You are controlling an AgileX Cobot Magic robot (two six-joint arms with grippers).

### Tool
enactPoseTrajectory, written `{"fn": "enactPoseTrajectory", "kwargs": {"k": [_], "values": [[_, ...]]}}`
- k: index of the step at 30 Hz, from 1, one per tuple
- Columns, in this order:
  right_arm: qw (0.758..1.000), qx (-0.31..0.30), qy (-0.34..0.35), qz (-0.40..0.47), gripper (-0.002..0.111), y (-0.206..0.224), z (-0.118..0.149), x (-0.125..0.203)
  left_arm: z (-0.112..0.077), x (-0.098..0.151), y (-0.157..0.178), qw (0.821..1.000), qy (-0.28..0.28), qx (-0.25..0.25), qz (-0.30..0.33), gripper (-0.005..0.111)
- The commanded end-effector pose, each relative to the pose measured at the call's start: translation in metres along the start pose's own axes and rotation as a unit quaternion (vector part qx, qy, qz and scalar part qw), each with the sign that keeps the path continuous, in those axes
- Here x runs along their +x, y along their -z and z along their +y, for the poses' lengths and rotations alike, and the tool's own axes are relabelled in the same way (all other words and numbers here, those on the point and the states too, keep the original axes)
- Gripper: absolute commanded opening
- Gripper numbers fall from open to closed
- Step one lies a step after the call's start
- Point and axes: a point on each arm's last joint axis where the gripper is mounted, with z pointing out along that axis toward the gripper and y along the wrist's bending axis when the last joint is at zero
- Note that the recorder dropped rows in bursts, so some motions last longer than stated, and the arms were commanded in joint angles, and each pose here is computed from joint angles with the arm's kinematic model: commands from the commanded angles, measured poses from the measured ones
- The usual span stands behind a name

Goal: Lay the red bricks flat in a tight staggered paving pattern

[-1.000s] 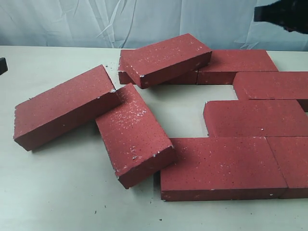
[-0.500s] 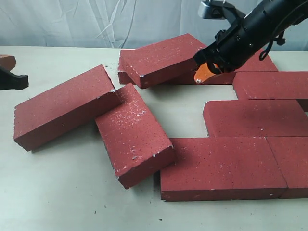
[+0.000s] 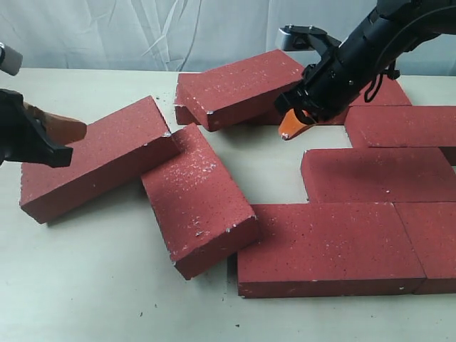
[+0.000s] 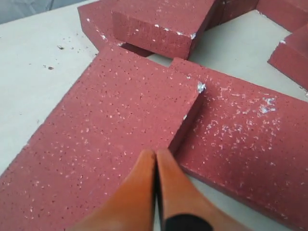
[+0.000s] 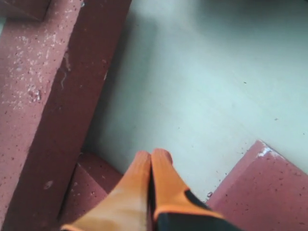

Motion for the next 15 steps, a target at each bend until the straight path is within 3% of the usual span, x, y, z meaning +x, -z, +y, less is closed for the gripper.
{"fn": "enactPoseTrajectory", "kwargs": {"k": [1, 7, 12, 15], "values": [[1.0, 0.014, 0.002, -0.007, -0.001, 0.004, -0.002, -0.003, 0.013, -0.012, -0.012, 0.999, -0.017, -0.039, 0.004, 0.0], [1.0, 0.015, 0.001, -0.017, -0.001, 0.003, -0.001, -0.004, 0.025, -0.05, -0.016, 0.984, -0.033, -0.17, -0.034, 0.0], [0.999, 0.013, 0.049, -0.012, -0.001, -0.006, 0.01, -0.006, 0.044, -0.092, 0.004, 0.935, -0.032, -0.341, -0.088, 0.0], [0.998, 0.019, 0.064, -0.004, -0.001, -0.009, 0.014, -0.006, 0.052, -0.098, 0.019, 0.894, -0.078, -0.438, -0.058, 0.0]]}}
